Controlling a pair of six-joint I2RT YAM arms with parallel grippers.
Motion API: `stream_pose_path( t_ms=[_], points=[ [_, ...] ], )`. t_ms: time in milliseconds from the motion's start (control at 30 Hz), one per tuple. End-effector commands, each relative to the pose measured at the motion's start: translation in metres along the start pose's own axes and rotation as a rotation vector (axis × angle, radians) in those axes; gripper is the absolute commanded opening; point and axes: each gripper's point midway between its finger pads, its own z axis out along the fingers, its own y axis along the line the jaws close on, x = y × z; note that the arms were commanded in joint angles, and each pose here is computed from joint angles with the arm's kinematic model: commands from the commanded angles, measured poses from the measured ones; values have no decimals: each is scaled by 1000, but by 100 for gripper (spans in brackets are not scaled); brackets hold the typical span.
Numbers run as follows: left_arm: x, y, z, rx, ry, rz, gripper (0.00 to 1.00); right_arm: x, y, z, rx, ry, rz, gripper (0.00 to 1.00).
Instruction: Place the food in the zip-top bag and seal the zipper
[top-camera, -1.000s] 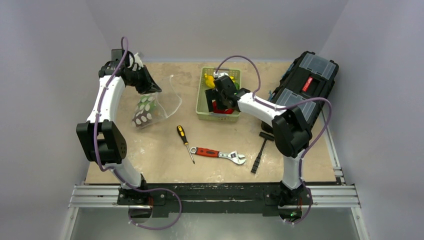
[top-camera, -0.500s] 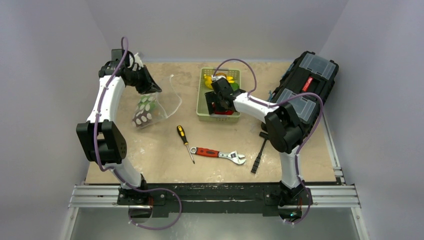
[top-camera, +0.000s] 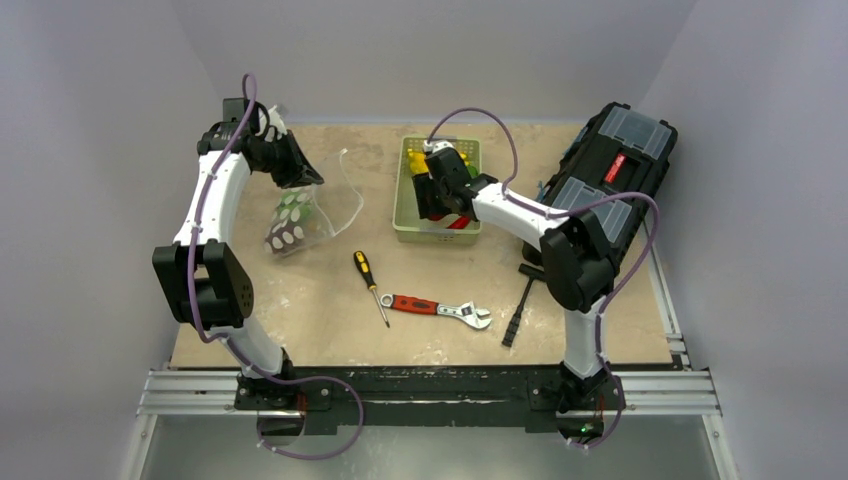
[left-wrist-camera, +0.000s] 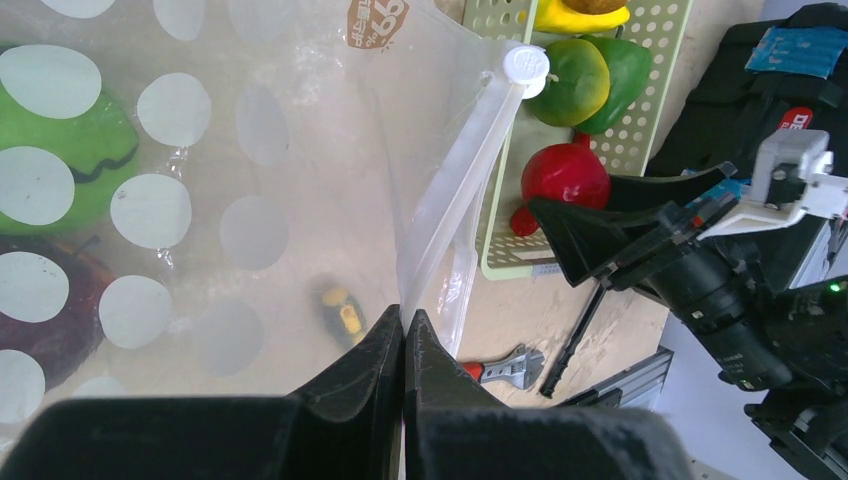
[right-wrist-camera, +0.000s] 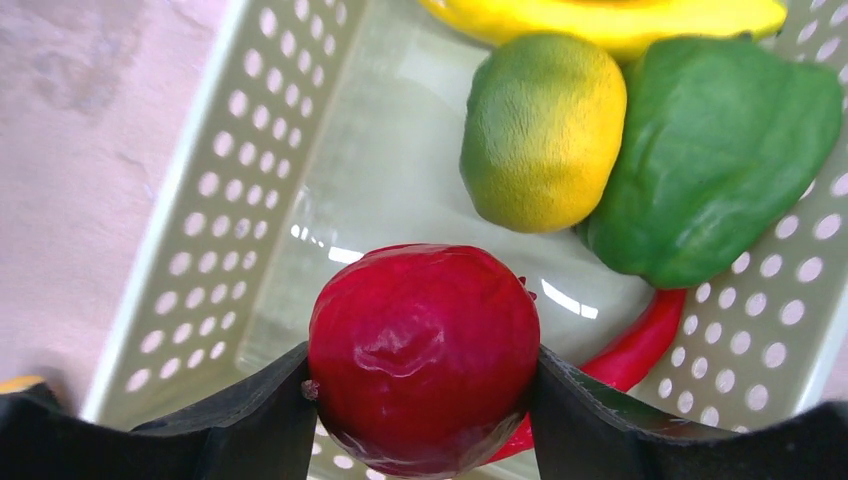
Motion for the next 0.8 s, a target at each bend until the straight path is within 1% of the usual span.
stream_pose_path(
  t_ms=[0, 100, 200, 367, 533, 633, 767],
  points=[
    [-6, -5, -5, 24, -29, 10, 0, -71, 28, -40, -126, -198, 45, 17],
    [-6, -5, -5, 28, -25, 9, 0, -86, 49, -51, -239, -240, 84, 10],
    [-6, -4, -5, 23, -27, 9, 0, -97, 75, -63, -387, -272, 125, 0],
    [-6, -5, -5, 27, -25, 8, 0, -114, 113, -87, -634, -351, 193, 0],
    [-6, -6, -6, 29, -27, 10, 0, -117, 153, -107, -888, -386, 222, 0],
    [-6, -5, -6, 27, -28, 11, 0, -117, 176, -115, -966, -405, 204, 0],
    [-6, -7, -7, 33, -29, 11, 0, -113, 203, -124, -1010, -426, 159, 0]
  ],
)
